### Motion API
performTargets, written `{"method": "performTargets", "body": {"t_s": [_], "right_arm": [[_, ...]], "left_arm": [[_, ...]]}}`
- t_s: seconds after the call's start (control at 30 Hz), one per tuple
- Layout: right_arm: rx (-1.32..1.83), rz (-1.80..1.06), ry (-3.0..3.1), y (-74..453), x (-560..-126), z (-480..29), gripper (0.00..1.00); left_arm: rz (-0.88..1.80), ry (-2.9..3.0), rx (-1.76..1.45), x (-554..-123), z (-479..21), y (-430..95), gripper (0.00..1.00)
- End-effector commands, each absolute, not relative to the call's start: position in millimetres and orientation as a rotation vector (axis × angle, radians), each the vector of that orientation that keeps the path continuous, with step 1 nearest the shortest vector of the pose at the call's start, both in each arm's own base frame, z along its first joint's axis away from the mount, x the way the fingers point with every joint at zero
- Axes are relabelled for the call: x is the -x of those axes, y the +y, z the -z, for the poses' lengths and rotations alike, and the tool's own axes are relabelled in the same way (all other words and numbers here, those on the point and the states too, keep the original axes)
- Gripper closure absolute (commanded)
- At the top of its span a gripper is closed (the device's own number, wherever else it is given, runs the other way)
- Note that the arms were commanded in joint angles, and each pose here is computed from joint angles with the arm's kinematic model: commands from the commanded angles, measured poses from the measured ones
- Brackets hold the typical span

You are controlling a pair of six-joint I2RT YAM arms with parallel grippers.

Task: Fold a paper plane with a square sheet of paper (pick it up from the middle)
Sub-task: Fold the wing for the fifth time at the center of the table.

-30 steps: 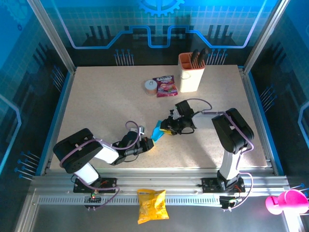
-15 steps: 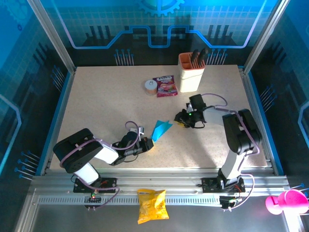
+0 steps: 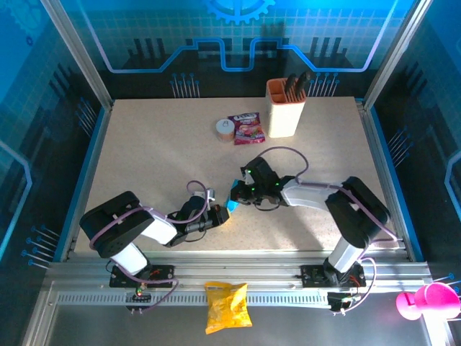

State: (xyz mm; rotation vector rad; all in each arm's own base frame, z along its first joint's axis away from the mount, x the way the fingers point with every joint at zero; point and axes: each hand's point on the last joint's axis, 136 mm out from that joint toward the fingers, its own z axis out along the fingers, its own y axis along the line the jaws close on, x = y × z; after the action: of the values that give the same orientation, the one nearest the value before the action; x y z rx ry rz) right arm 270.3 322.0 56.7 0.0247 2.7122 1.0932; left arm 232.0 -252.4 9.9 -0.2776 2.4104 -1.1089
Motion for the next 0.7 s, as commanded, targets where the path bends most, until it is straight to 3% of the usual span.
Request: {"method": "performTargets", "body": {"t_s": [0.0,0.67], "right_arm": [[-0.086,-1.095,2.704,333.7,-279.0,-39.1,1.00],[-0.437,-0.862,2.777,231.3,-331.6,21.4,1.00]], "left_arm": [[0.600,2.885,0.398,-153.8,90.2,-171.2,1.00],[0.590,2.909,0.411,-146.4,97.9,-166.9,1.00]]}}
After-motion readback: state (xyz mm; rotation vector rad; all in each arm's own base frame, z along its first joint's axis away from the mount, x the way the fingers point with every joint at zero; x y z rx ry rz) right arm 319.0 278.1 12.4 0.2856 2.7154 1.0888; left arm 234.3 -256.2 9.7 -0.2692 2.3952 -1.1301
